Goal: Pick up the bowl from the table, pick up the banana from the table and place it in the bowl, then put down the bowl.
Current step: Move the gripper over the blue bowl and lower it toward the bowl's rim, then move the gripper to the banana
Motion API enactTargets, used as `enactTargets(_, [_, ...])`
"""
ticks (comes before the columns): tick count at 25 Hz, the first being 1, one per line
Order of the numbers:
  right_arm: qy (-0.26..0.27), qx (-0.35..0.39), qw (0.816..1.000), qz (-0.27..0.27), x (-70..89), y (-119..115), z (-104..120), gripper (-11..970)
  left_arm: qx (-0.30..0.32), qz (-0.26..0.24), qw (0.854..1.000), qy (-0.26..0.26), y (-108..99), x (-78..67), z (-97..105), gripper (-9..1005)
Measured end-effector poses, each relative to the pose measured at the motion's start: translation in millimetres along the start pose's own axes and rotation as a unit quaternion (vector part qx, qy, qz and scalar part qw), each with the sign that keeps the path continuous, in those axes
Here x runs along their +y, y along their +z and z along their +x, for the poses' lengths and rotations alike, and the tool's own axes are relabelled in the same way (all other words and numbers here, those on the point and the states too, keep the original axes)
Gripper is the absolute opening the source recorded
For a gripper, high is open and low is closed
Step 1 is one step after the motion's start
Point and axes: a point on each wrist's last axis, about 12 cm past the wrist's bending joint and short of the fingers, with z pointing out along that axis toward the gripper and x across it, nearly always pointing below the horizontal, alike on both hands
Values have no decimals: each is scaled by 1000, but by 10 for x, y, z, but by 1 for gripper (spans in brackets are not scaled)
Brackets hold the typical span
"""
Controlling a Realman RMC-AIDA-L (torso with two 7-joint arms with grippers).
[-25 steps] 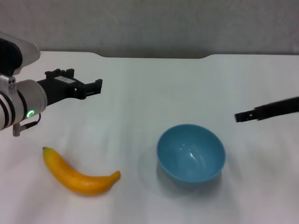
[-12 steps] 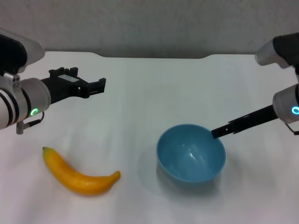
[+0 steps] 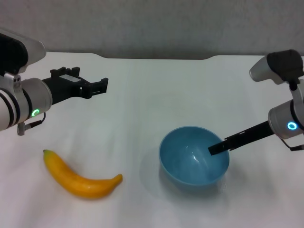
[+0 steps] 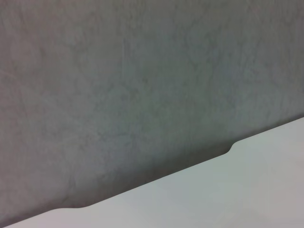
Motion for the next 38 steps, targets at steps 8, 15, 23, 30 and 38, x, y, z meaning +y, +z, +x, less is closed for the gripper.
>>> enactTargets(8, [5, 4, 1000, 5, -17, 79, 58, 670, 0, -1, 1000, -2, 1, 3, 6, 902])
enactTargets(15, [9, 7, 1000, 13, -41, 123, 117, 569, 3, -2, 1000, -4, 7, 11, 31, 902])
enactTargets(23, [3, 5, 1000, 26, -54, 150, 119, 376, 5, -3, 1000, -7, -2, 17, 60, 903])
enactTargets(30, [-5, 1, 999, 43, -83, 170, 121, 193, 7, -4, 1000, -10, -3, 19, 80, 903])
enactTargets(38, [-3, -6, 999, 53, -116, 172, 148, 34, 12, -6, 1000, -13, -3, 28, 115, 902])
